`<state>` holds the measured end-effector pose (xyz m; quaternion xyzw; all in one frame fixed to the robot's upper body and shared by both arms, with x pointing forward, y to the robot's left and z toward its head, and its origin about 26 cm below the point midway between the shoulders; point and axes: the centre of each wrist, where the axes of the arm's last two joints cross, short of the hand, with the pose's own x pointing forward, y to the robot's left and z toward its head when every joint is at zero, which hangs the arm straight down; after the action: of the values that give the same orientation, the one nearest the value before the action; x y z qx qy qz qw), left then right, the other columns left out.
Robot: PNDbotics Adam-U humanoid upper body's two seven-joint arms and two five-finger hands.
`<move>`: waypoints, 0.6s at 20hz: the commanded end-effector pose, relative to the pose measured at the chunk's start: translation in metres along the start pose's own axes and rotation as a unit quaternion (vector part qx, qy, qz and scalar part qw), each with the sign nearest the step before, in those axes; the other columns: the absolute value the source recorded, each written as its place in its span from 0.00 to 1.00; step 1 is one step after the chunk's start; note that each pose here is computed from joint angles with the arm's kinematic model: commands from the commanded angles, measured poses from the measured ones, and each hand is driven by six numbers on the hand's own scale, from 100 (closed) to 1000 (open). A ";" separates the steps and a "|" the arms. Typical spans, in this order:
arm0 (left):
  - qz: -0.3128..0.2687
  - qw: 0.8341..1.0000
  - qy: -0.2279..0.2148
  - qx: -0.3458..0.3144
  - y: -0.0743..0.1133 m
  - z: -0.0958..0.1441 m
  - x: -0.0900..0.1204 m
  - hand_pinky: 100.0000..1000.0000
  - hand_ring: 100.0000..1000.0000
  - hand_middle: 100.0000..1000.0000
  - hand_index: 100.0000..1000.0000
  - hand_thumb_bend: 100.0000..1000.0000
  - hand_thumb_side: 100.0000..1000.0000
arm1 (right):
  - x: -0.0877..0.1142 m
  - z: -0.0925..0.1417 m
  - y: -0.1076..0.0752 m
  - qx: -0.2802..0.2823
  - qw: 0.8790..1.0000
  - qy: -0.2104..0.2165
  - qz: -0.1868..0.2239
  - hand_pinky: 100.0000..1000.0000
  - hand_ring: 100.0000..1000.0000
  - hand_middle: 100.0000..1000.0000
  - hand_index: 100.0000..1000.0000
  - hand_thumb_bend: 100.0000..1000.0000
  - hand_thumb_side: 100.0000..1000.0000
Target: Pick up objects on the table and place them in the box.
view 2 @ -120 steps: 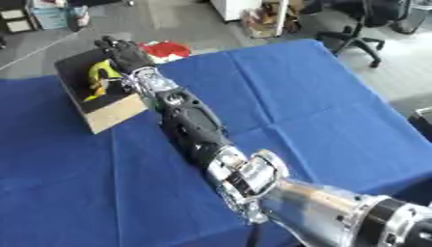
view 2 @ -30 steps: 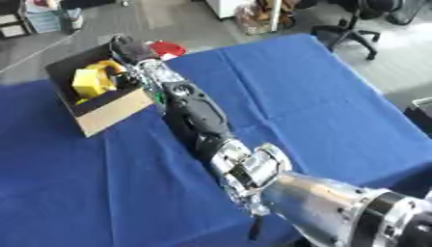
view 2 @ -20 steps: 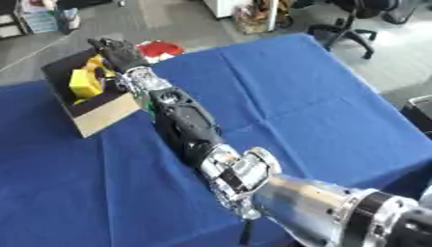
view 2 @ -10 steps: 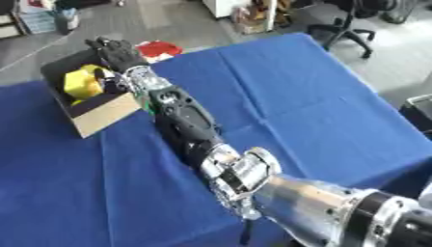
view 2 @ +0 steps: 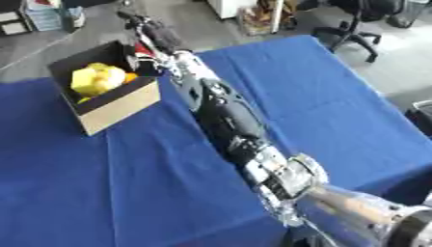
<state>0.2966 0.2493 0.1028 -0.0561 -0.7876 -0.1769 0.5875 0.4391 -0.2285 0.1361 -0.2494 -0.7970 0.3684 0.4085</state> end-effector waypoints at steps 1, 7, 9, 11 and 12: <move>-0.018 1.000 -0.005 0.013 0.006 -0.001 0.005 0.75 0.59 0.59 0.79 0.00 0.60 | 0.016 0.018 -0.034 -0.025 0.997 -0.043 -0.064 0.81 0.68 0.73 0.91 0.00 0.14; -0.027 0.999 -0.004 0.032 0.008 0.001 0.003 0.76 0.60 0.60 0.79 0.00 0.60 | 0.008 0.089 -0.027 -0.041 0.985 -0.016 -0.166 0.80 0.67 0.71 0.88 0.00 0.32; -0.033 0.999 -0.003 0.036 0.008 0.002 0.002 0.76 0.61 0.61 0.79 0.00 0.60 | 0.006 0.109 -0.022 -0.046 0.981 -0.008 -0.188 0.80 0.66 0.70 0.87 0.00 0.34; -0.037 0.998 0.000 0.042 0.008 0.003 0.001 0.76 0.61 0.62 0.79 0.00 0.60 | 0.004 0.126 -0.017 -0.058 0.976 0.004 -0.209 0.79 0.65 0.68 0.86 0.00 0.36; -0.041 0.998 0.002 0.044 0.009 0.004 0.000 0.76 0.61 0.62 0.79 0.00 0.60 | 0.004 0.134 -0.015 -0.063 0.974 0.011 -0.219 0.79 0.64 0.68 0.86 0.00 0.36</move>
<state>0.2954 0.2557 0.0983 -0.0097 -0.7901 -0.1640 0.5905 0.3251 -0.2848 0.0822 -0.1006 -0.8339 0.2262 0.4933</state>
